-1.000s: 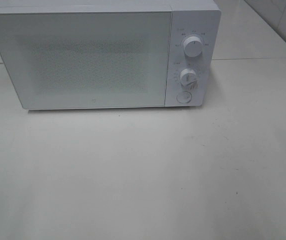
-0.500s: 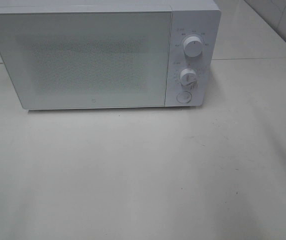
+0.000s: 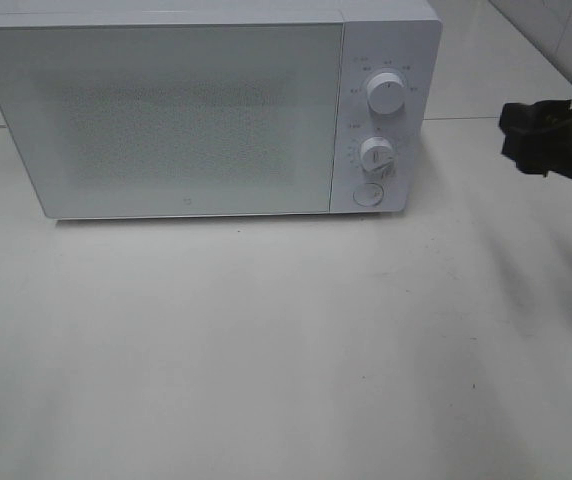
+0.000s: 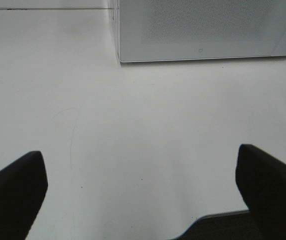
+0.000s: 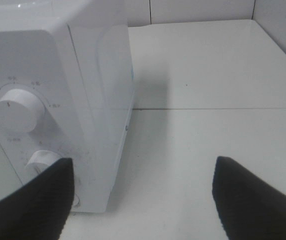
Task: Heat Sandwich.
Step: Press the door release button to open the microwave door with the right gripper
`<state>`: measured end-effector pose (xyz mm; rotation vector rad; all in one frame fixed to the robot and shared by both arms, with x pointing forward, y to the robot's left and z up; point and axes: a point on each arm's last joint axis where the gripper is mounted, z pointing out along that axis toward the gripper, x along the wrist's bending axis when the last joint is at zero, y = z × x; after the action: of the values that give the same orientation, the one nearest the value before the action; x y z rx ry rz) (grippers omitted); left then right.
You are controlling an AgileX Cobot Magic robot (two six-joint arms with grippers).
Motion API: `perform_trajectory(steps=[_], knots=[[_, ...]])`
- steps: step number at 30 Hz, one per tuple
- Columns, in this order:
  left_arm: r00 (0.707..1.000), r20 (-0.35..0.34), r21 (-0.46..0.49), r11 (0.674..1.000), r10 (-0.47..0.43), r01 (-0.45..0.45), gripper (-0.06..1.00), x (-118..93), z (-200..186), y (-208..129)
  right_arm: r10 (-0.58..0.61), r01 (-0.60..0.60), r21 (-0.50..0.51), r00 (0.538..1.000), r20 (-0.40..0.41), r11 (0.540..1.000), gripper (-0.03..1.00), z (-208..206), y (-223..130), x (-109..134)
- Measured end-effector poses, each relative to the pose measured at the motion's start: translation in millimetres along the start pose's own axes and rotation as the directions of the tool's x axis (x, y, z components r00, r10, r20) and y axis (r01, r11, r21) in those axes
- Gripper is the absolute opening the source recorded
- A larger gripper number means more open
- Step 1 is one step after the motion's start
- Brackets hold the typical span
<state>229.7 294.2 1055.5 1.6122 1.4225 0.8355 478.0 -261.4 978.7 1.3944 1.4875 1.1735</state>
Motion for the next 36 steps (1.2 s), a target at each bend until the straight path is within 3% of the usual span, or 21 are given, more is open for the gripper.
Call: perform_trajectory(steps=[10, 24, 31, 36], knots=[[1.0, 0.0, 0.0, 1.0, 0.0, 0.0, 0.96, 0, 0, 0, -0.04, 0.039, 0.038, 0.999, 0.031, 0.999, 0.75, 21, -37, 42], [1.0, 0.0, 0.0, 1.0, 0.0, 0.0, 0.96, 0, 0, 0, -0.065, 0.064, 0.104, 0.998, 0.01, 0.993, 0.75, 25, -82, 94], [1.0, 0.0, 0.0, 1.0, 0.0, 0.0, 0.96, 0, 0, 0, -0.061, 0.06, 0.109, 0.998, 0.005, 0.992, 0.75, 27, -85, 101], [1.0, 0.0, 0.0, 1.0, 0.0, 0.0, 0.96, 0, 0, 0, 0.015, -0.019, 0.112, 0.999, 0.034, 0.994, 0.75, 27, -85, 100]])
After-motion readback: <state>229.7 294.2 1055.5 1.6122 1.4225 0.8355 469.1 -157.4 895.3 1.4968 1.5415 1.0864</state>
